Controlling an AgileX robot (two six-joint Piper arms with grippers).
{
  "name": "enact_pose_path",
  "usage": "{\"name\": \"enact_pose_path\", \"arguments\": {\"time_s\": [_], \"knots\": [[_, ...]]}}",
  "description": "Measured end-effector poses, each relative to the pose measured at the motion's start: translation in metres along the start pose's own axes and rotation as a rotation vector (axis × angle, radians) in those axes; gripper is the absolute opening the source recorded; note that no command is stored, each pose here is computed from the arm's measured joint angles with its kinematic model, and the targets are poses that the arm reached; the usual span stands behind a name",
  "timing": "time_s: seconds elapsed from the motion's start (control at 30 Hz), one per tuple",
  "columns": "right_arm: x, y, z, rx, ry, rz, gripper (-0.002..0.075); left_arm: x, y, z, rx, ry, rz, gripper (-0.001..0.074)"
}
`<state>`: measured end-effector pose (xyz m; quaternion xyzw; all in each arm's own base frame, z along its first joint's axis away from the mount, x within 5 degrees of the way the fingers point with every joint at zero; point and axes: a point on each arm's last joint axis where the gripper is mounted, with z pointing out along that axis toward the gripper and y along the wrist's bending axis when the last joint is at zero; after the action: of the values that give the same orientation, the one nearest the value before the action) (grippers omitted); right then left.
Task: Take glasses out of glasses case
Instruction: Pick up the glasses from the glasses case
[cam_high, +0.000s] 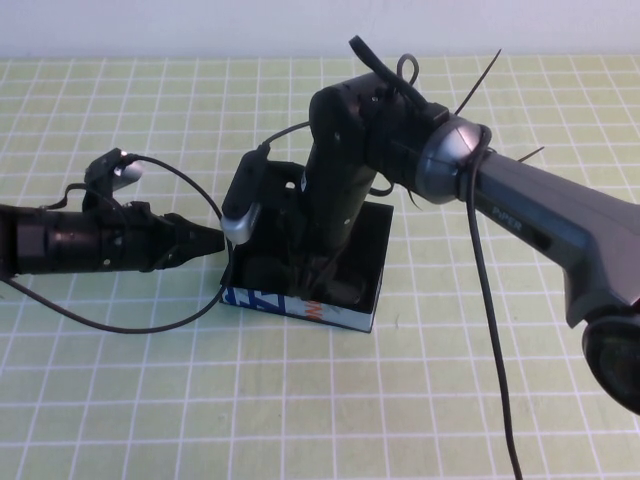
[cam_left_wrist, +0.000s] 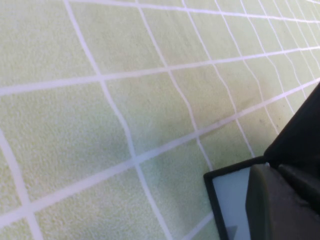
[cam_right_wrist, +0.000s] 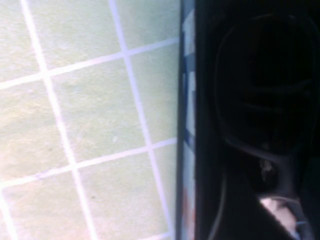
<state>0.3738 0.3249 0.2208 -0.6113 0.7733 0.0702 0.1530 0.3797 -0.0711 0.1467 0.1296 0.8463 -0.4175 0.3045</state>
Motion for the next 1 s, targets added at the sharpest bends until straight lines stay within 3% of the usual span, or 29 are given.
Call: {"name": "enact_pose_path", "arguments": {"time_s": [1.0], "knots": [[-0.010,-0.008,-0.020,-0.007,-0.054,0.010,0.0277,0.000,0.000,0.000,0.000,0.002,0.008,-0.0005]]}}
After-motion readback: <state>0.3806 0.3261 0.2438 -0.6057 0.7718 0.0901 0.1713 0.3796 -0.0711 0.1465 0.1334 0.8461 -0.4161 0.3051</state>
